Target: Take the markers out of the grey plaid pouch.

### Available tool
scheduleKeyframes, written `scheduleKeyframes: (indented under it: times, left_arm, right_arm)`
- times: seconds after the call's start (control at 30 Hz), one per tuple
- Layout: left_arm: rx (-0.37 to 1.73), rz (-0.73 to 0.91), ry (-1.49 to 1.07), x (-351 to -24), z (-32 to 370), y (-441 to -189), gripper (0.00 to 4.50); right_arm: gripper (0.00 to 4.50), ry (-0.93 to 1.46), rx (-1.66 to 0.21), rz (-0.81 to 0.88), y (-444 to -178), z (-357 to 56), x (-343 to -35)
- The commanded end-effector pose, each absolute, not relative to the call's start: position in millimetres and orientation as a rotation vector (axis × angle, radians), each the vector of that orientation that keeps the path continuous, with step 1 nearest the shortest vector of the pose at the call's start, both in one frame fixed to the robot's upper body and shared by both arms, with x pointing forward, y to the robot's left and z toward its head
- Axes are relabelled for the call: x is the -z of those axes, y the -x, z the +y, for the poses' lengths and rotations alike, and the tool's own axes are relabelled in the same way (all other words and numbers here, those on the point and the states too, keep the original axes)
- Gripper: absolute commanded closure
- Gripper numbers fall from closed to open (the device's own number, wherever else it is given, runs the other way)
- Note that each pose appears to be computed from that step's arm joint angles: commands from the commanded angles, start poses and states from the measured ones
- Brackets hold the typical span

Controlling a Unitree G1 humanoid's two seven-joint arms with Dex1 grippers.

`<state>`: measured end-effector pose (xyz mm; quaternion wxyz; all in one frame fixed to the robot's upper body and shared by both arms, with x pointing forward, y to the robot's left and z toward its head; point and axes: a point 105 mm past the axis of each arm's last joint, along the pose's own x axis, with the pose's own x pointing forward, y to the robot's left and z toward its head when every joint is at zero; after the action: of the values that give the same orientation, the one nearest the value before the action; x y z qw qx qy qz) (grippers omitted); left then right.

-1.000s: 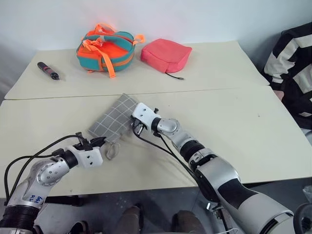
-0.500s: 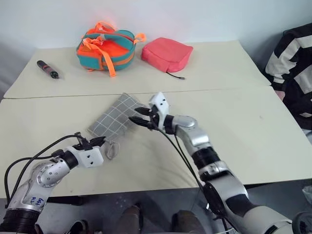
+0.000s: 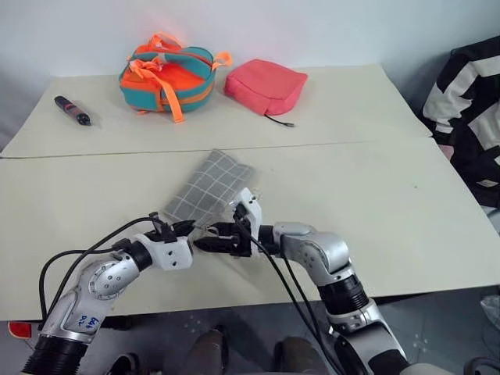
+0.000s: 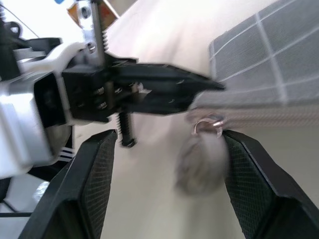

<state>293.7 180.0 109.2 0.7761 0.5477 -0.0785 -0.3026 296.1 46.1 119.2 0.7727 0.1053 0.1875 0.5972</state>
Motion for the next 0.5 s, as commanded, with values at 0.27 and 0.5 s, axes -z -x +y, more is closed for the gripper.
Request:
scheduleKeyframes:
  times: [0.27, 0.5]
  left_arm:
    - [0.650, -0.200, -1.158, -117, 174, -290, 4.50]
    - [0.695, -0.199, -1.031, -121, 177, -276, 4.50]
  right_arm:
    - [3.29, -0.135, -1.383, 0.406, -285, 44, -110]
    - [4.47, -0.124, -1.323, 0.350, -307, 32, -119]
